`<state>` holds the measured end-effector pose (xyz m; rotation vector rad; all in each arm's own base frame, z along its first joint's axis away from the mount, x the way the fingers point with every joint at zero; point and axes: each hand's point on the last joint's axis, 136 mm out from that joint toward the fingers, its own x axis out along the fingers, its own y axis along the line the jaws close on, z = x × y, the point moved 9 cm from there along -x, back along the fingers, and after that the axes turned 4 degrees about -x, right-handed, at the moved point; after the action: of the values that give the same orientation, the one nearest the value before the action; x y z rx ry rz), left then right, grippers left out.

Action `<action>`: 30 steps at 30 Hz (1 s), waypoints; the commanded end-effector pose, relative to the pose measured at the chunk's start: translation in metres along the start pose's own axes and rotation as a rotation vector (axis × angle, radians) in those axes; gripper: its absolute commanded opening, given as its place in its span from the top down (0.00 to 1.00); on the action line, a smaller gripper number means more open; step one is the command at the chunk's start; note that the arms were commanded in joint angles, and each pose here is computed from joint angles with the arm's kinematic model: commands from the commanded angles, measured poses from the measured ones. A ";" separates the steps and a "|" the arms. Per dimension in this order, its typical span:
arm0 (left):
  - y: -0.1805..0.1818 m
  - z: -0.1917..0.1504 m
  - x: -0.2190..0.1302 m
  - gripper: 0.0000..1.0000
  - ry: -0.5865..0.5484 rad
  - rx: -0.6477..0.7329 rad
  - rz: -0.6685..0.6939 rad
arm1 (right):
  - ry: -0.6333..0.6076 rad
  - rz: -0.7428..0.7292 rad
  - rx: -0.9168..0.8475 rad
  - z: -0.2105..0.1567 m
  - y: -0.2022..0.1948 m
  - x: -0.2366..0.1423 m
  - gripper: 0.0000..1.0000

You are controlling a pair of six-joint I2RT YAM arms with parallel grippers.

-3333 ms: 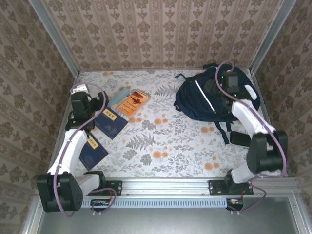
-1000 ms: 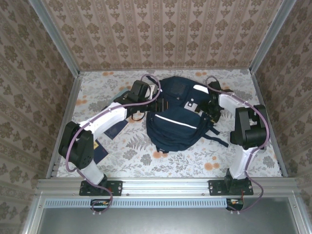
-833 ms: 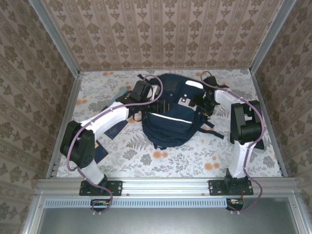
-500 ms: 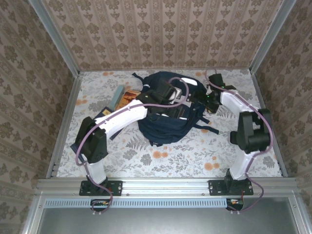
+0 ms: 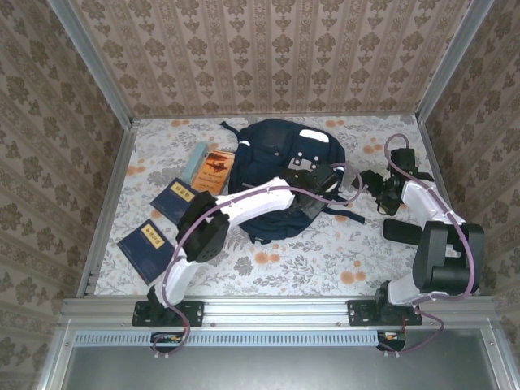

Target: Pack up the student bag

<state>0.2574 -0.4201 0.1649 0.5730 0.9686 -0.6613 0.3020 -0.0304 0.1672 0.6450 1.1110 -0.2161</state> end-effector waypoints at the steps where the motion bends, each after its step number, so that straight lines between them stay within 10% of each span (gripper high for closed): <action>1: 0.005 0.003 0.003 0.55 0.033 0.042 0.065 | -0.021 0.027 -0.005 0.000 0.002 -0.006 0.00; 8: 0.001 -0.004 0.024 0.56 0.072 0.045 0.079 | -0.002 0.040 0.004 -0.001 0.002 -0.002 0.01; 16: 0.009 -0.003 0.021 0.83 0.068 0.029 0.122 | 0.013 0.034 -0.012 -0.005 -0.001 0.002 0.00; 30: 0.063 0.023 -0.100 0.99 -0.206 -0.010 0.111 | -0.028 0.147 -0.290 -0.021 0.045 -0.007 0.08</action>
<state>0.2685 -0.3893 0.2190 0.5933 0.8748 -0.6118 0.3027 0.0030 0.1711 0.5236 1.0988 -0.0450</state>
